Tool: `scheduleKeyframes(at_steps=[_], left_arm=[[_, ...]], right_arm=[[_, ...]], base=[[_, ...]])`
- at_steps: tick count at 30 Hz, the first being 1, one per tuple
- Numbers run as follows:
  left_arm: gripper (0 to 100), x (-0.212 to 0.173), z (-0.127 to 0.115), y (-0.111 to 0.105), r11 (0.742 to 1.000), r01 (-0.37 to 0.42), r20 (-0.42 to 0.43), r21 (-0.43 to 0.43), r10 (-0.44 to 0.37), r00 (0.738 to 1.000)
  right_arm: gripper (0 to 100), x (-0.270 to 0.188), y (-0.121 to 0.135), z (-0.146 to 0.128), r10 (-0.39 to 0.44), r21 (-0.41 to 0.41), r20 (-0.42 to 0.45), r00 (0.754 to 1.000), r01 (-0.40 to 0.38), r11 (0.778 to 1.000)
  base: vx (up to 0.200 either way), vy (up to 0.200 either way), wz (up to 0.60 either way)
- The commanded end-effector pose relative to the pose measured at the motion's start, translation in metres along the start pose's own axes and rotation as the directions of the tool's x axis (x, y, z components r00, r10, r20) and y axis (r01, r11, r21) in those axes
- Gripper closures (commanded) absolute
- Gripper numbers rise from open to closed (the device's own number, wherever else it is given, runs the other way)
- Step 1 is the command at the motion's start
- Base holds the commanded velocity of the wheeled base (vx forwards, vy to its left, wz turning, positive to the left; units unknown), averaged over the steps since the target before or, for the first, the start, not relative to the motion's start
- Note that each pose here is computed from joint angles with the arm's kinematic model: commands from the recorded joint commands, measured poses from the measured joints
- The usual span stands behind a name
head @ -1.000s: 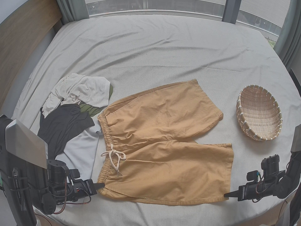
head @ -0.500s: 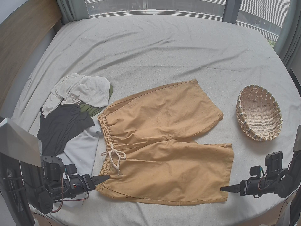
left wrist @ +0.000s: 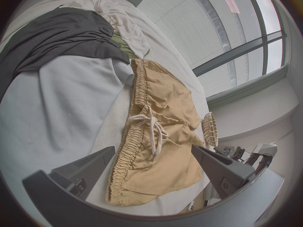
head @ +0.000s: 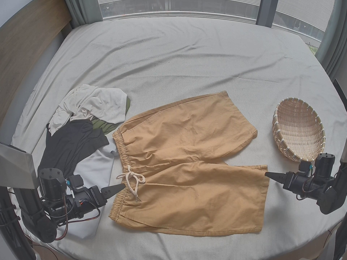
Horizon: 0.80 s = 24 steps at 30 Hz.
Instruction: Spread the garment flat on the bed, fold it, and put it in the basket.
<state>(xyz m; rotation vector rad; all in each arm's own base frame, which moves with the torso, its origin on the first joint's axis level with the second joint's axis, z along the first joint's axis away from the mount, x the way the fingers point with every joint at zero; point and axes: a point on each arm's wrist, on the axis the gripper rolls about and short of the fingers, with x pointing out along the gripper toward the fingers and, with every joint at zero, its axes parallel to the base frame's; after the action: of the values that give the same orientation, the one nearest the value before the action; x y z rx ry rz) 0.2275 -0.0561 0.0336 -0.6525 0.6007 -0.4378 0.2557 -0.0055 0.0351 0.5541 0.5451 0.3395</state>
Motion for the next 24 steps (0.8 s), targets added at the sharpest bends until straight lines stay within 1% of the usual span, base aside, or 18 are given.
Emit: scheduleKeyframes(at_steps=[1,4,6,14,15,24], left_arm=[[0,-0.001,0.000,-0.002,1.000,0.004,0.003,0.003,-0.004,1.000],[0,-0.001,0.000,-0.002,1.000,0.001,0.001,0.002,-0.001,1.000],[0,-0.002,-0.001,-0.001,1.000,-0.001,-0.002,0.000,0.001,1.000],[0,-0.004,-0.003,-0.001,1.000,-0.007,-0.010,-0.004,0.007,1.000],[0,-0.004,-0.003,-0.001,1.000,-0.006,-0.011,-0.004,0.006,1.000],[0,-0.004,-0.004,0.000,1.000,-0.009,-0.012,-0.004,0.009,1.000]], right_arm=[[0,0.027,-0.014,0.006,-0.024,-0.002,0.016,1.000,0.024,1.000],[0,0.034,-0.014,0.010,-0.020,-0.011,0.030,0.999,0.020,1.000],[0,0.040,-0.011,0.014,-0.002,-0.026,0.037,0.999,0.003,1.000],[0,0.045,-0.004,0.012,0.019,-0.041,0.026,0.999,-0.018,0.999],[100,0.045,-0.004,0.012,0.019,-0.041,0.026,0.999,-0.018,0.999],[100,0.046,-0.003,0.014,0.023,-0.046,0.032,0.999,-0.022,0.999]], base=[[0.000,0.000,0.00],[0.000,0.000,0.00],[0.000,0.000,0.00],[0.000,0.000,0.00],[0.000,0.000,0.00],[0.000,0.000,0.00]])
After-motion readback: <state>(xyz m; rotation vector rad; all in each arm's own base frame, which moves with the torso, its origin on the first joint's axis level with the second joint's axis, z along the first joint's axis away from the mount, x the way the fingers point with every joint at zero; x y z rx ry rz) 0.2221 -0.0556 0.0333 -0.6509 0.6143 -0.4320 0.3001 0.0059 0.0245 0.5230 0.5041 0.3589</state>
